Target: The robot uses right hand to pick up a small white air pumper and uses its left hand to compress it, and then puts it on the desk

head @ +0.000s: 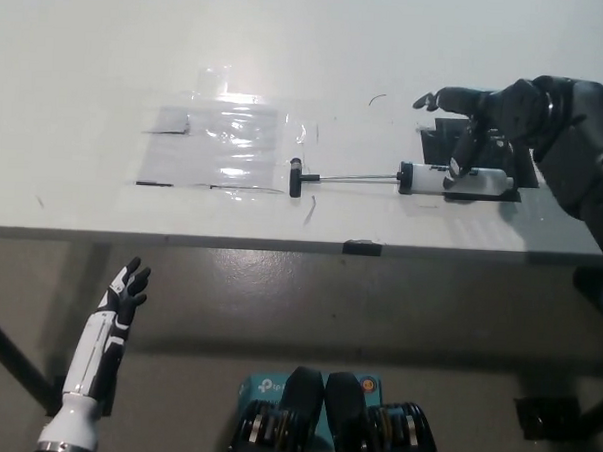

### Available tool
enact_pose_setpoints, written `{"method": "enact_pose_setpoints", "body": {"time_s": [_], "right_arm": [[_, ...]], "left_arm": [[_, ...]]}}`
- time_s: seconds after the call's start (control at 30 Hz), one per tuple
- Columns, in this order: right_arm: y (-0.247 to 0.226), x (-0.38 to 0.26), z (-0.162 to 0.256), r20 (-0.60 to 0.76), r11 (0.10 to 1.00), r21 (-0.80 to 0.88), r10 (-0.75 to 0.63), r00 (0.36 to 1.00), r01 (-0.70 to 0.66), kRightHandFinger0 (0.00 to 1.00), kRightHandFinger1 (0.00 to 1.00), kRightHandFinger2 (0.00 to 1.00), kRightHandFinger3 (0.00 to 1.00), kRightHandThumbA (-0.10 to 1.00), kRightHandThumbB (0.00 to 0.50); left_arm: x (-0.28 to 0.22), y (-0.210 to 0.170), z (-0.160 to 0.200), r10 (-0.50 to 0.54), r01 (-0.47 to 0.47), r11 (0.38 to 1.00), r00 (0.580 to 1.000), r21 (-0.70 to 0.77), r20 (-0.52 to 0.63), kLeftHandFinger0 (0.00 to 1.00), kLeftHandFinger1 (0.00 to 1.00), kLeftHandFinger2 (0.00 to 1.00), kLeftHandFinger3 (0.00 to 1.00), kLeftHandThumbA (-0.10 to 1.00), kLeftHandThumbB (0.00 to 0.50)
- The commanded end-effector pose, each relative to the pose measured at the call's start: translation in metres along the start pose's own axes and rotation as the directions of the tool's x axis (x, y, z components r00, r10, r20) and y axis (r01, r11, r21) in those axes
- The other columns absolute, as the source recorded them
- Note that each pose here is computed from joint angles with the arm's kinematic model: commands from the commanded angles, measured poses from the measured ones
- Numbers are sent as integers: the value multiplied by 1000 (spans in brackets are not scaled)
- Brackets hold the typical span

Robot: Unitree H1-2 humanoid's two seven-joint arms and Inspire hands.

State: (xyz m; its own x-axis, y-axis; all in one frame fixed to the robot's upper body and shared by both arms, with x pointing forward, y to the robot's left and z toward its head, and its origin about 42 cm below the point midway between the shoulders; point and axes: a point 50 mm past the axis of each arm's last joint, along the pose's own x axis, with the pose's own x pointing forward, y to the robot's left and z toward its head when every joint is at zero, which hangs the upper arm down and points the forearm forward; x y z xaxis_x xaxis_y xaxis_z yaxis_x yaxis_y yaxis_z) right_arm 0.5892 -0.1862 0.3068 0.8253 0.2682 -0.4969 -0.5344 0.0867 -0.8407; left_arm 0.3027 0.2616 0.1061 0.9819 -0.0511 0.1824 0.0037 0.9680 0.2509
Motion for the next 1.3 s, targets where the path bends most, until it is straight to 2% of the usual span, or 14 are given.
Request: {"method": "enact_pose_setpoints", "body": {"time_s": [0.0,0.33,0.43,0.57,0.73,0.87,0.93,1.1,1.13,1.27], "right_arm": [[-48,-15,19,27,990,-51,-130,991,132,1000,1000,1000,1000,1000,444],[-45,-13,13,-14,992,-42,-118,993,118,1000,1000,1000,1000,1000,409],[-44,-13,11,-26,994,-19,-104,994,104,1000,1000,1000,1000,1000,414],[-42,-14,10,-18,998,41,-45,999,46,1000,1000,1000,1000,1000,374],[-41,-14,8,-21,998,58,-7,1000,8,1000,1000,1000,1000,1000,362],[-38,-14,7,-2,999,-42,18,1000,-19,1000,1000,1000,1000,1000,323],[-35,-13,6,10,999,-31,34,999,-33,1000,1000,1000,1000,1000,296],[-31,-11,5,-9,999,-10,51,999,-51,1000,1000,1000,1000,1000,304],[-23,-8,6,-14,998,-6,64,998,-64,1000,1000,1000,1000,1000,318],[-13,-3,8,-50,995,-12,102,993,-103,1000,1000,1000,1000,1000,332]], "left_arm": [[7,11,12,10,-12,1000,998,27,63,1000,1000,1000,1000,1000,210],[7,10,11,7,-9,999,998,35,64,1000,1000,1000,1000,1000,209],[7,10,12,7,-9,999,998,40,55,1000,1000,1000,1000,1000,208],[7,10,12,10,-12,999,998,42,61,1000,1000,1000,1000,1000,207],[6,11,12,9,-12,999,998,46,65,1000,1000,1000,1000,1000,199],[7,10,10,8,-11,999,998,40,63,1000,1000,1000,1000,1000,206],[7,10,11,10,-13,999,998,37,61,1000,1000,1000,1000,1000,202],[11,12,13,13,-16,999,998,45,66,1000,1000,1000,1000,1000,205],[3,13,11,12,-15,999,998,49,55,1000,1000,1000,1000,1000,206],[-12,10,2,19,-19,1000,1000,-2,12,1000,1000,1000,1000,1000,170]]}}
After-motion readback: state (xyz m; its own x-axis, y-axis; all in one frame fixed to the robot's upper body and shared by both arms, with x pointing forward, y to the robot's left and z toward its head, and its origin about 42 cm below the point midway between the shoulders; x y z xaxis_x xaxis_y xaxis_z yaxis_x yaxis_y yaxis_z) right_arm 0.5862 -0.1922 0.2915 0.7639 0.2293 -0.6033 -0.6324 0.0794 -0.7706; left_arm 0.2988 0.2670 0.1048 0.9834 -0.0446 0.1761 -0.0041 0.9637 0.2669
